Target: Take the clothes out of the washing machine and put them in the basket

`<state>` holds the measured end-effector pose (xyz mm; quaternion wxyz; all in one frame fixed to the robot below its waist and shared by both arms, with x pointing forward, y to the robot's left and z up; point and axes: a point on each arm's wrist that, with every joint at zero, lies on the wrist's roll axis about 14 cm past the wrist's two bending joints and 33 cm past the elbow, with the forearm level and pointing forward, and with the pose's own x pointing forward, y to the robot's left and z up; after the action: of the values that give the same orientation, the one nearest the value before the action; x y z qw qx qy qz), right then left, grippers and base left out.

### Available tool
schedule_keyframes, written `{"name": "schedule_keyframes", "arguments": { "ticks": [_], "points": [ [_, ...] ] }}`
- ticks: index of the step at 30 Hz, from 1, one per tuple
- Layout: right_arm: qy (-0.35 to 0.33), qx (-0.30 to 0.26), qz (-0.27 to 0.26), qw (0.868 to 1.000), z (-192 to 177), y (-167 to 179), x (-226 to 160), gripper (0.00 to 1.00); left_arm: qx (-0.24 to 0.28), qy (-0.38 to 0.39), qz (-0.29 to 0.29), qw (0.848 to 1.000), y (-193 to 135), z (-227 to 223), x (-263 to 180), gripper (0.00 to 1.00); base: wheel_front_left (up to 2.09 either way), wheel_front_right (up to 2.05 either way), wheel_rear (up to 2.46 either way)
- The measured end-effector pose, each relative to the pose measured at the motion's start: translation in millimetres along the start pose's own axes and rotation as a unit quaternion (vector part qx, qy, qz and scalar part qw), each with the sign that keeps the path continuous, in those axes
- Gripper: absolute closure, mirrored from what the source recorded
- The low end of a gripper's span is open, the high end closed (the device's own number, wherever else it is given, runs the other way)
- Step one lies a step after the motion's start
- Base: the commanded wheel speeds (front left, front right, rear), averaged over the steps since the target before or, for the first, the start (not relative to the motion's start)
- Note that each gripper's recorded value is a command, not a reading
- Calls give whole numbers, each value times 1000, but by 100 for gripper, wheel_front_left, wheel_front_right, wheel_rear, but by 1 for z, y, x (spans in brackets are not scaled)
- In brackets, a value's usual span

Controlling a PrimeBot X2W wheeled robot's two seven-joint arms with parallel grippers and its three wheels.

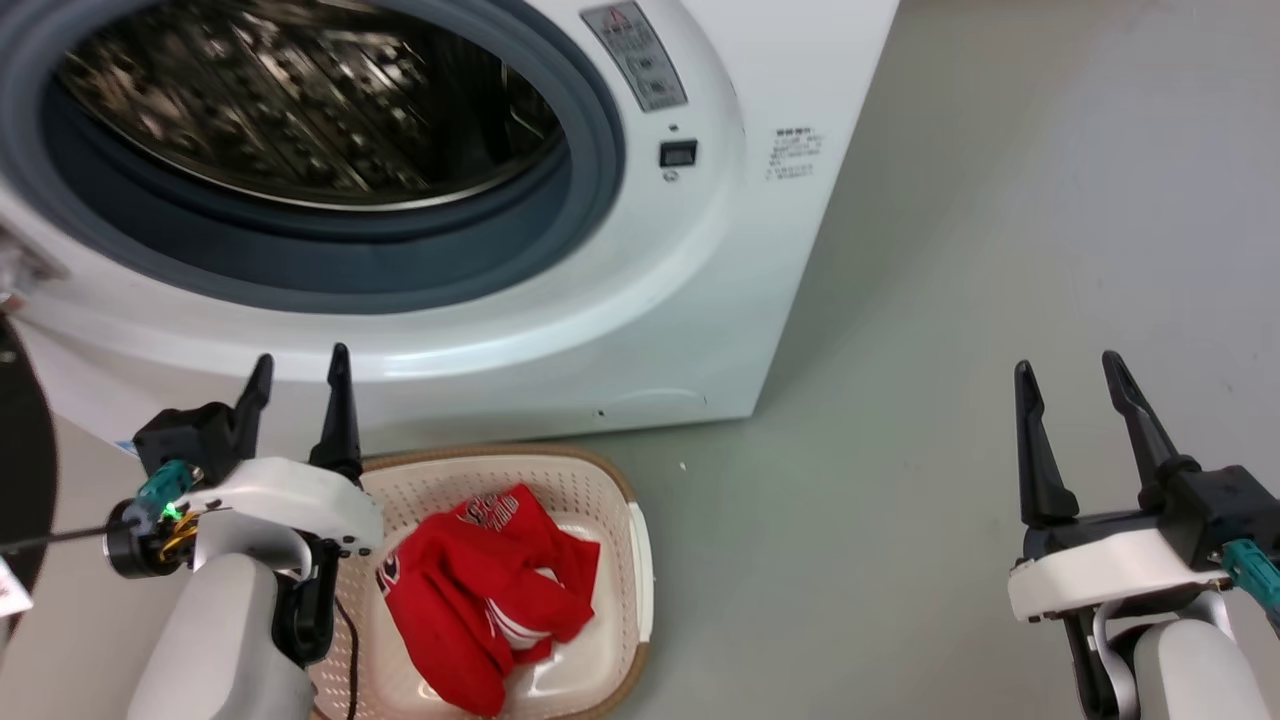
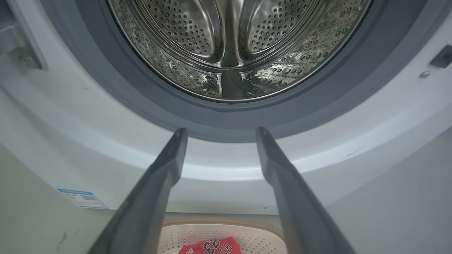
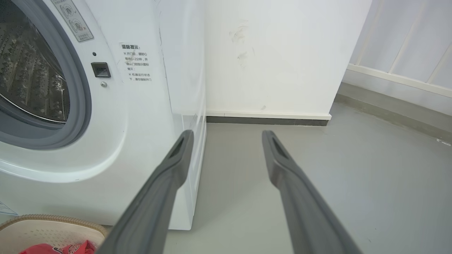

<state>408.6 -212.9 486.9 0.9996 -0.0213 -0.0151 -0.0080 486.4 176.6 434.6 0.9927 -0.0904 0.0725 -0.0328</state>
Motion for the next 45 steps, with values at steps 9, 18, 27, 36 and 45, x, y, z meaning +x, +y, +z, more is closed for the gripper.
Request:
{"name": "schedule_keyframes", "arguments": {
  "ticks": [9, 18, 27, 36, 45],
  "points": [
    [-35, 12, 10, 999, 27, 8, -20, 0, 36, -118, 14, 992, -3, 70, -63, 0, 0, 0, 0],
    [-47, 18, 15, 999, 36, 12, -38, 0, 31, -157, 27, 987, -5, 86, -107, 0, 0, 0, 0],
    [-55, 22, 13, 998, 41, 12, -55, 0, 60, -150, 13, 987, -18, 76, -129, 0, 0, 0, 0],
    [-53, 27, 9, 998, 39, 10, -62, 0, 79, -144, 2, 986, -27, 71, -133, 0, 0, 0, 0],
    [-49, 28, 6, 998, 37, 8, -62, 0, 82, -146, 1, 986, -29, 72, -132, 0, 0, 0, 0]
  ]
}}
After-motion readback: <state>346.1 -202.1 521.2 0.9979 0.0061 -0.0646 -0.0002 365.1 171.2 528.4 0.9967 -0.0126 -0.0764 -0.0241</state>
